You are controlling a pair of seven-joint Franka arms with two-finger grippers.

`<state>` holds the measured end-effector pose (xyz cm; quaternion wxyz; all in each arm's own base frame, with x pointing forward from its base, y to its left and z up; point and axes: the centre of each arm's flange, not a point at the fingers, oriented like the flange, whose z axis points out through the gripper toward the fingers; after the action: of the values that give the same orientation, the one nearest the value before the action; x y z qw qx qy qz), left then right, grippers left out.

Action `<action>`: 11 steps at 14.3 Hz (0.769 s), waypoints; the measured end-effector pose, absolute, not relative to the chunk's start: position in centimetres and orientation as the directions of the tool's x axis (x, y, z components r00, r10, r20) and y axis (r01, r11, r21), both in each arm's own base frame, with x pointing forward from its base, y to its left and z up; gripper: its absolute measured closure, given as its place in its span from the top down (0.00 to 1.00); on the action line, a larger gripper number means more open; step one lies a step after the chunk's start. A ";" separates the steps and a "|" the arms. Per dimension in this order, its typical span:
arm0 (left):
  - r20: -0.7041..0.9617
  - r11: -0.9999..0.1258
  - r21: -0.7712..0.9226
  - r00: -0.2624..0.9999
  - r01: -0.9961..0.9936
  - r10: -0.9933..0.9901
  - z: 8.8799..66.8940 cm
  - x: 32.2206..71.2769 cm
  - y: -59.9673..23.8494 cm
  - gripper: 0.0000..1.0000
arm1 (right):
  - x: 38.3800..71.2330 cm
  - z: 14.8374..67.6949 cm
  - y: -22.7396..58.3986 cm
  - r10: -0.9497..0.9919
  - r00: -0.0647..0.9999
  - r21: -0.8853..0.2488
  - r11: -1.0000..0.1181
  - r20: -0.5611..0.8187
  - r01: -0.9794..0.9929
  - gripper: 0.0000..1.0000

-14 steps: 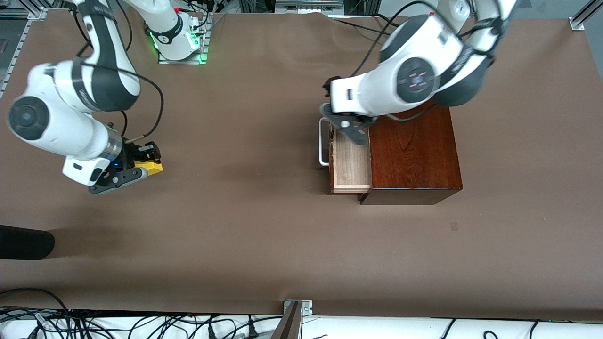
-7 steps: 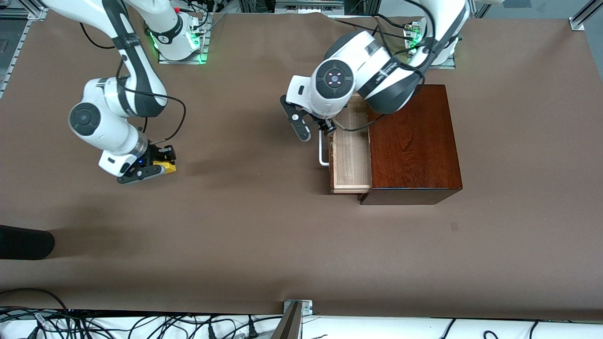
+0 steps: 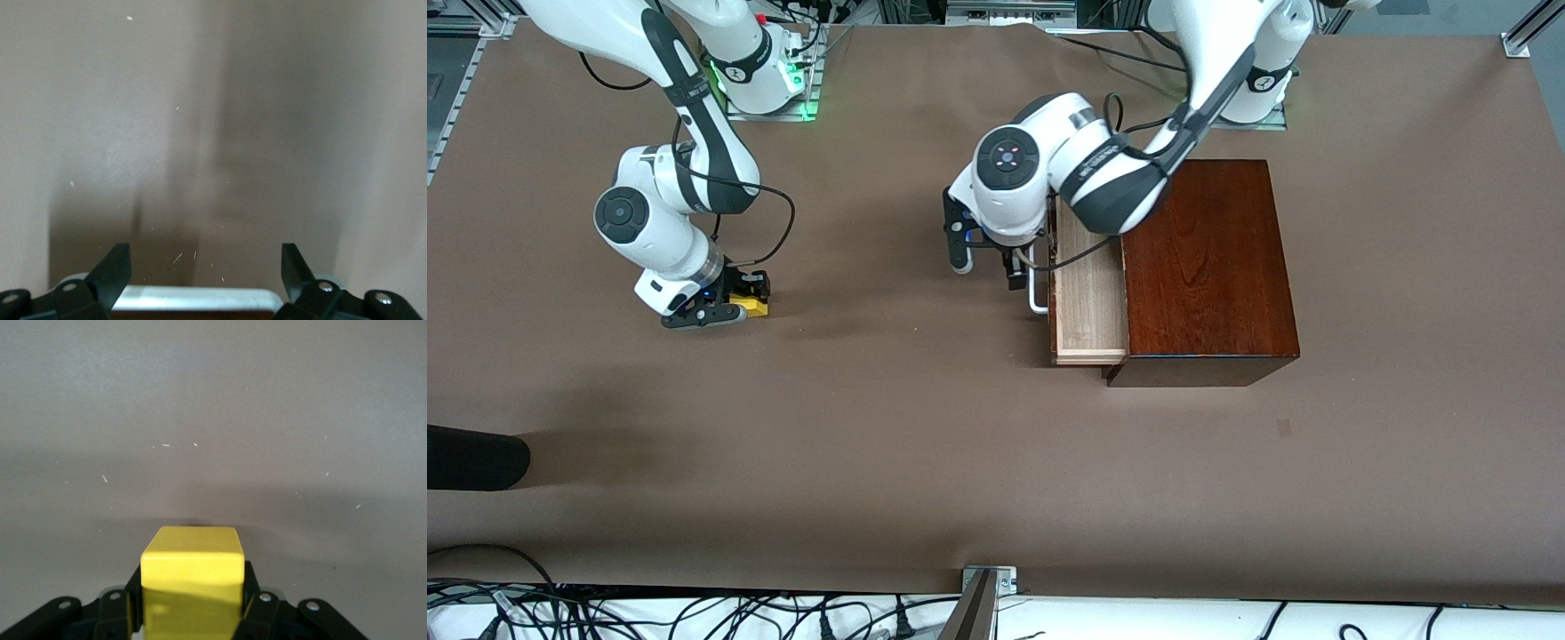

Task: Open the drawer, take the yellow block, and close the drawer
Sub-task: 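Push the drawer shut with the left gripper while the right gripper sets the block down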

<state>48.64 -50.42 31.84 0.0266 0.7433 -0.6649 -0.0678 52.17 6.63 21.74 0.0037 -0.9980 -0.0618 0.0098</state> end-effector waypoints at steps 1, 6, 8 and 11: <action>-0.081 -0.089 0.120 0.079 -0.989 -0.994 31.0 48.0 -51.0 1.00 | 52.1 21.4 6.6 0.117 0.993 -0.007 -0.993 -0.015 0.117 0.55; -0.124 -0.012 0.106 -0.001 -0.994 -0.992 29.1 48.0 -50.9 1.00 | 51.8 19.6 6.5 0.112 0.994 0.000 -0.994 0.016 0.112 0.55; -0.141 0.035 0.119 -0.051 -0.992 -0.989 28.7 49.7 -48.9 1.00 | 51.9 19.4 6.5 0.112 0.993 0.002 -0.994 0.027 0.112 0.55; -0.163 0.044 0.160 -0.071 -0.986 -0.984 28.4 51.5 -46.3 1.00 | 51.9 19.2 6.5 0.112 0.993 0.003 -0.994 0.035 0.112 0.56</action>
<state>51.45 -46.30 28.40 -0.0044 0.6817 -0.7226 -0.1149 51.90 6.47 19.21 -0.0003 -0.9983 -0.0560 -0.0173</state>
